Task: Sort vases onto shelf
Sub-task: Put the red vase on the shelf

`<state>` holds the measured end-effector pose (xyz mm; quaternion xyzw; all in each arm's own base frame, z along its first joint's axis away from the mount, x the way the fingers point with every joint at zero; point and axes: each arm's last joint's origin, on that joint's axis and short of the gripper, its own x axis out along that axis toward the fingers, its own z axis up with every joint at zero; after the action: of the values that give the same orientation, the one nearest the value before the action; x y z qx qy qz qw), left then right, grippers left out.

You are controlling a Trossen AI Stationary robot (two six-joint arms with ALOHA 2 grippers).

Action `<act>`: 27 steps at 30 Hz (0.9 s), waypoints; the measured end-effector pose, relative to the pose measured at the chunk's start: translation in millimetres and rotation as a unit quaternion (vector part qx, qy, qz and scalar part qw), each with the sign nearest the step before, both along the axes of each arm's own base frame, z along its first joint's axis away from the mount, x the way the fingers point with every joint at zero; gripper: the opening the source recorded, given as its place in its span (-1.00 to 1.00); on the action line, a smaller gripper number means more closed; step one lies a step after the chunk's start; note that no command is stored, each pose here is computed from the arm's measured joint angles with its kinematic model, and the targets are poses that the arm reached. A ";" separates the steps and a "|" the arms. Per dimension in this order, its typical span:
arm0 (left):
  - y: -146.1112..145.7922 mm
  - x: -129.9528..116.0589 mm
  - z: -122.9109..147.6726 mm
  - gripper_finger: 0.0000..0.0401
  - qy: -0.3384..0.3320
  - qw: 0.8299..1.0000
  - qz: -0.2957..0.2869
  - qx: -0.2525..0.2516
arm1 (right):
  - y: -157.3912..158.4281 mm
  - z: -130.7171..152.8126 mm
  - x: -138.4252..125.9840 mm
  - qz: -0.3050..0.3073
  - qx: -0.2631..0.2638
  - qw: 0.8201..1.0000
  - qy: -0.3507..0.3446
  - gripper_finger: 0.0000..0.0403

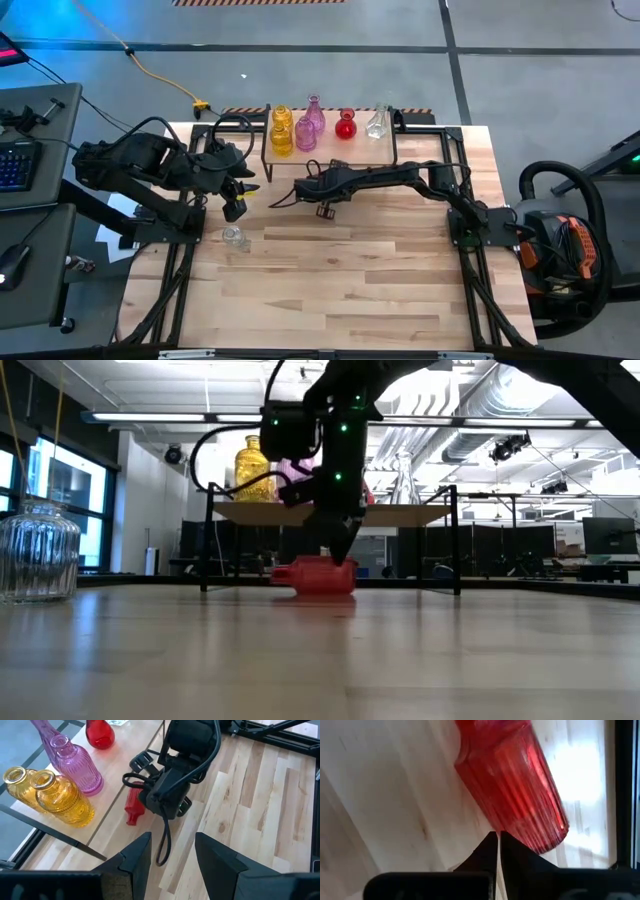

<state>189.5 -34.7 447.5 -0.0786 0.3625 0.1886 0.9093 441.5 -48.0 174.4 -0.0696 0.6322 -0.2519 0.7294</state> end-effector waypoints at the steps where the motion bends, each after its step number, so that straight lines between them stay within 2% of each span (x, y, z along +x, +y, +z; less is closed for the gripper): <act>1: 0.0 -0.1 0.0 -0.28 0.000 1.000 0.000 0.000 | 0.1 0.4 0.7 0.000 0.002 1.000 -0.004 -0.99; 8: 0.0 -0.1 0.1 -0.28 0.000 1.000 0.000 0.000 | 3.5 0.6 0.9 0.008 0.020 1.000 -0.004 -1.00; 16: 0.0 -0.1 0.1 -0.28 0.000 1.000 0.000 0.000 | 28.8 19.0 9.4 0.064 0.012 0.998 -0.017 -1.00; 20: 0.0 -0.1 0.1 -0.28 0.000 1.000 0.000 0.000 | 42.4 35.4 19.9 0.146 0.026 0.988 -0.041 -1.00; 24: 0.0 0.0 0.0 -0.28 0.000 1.000 0.000 0.000 | 40.3 34.8 23.3 0.237 0.101 0.965 -0.043 -1.00; 27: -0.1 0.0 0.0 -0.28 0.000 1.000 0.000 0.000 | 34.3 34.6 23.7 0.283 0.112 0.952 -0.036 -1.00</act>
<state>189.5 -34.8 447.5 -0.0788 0.3625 0.1884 0.9093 465.2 -13.8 209.0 -0.1545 0.5841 0.0342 0.7961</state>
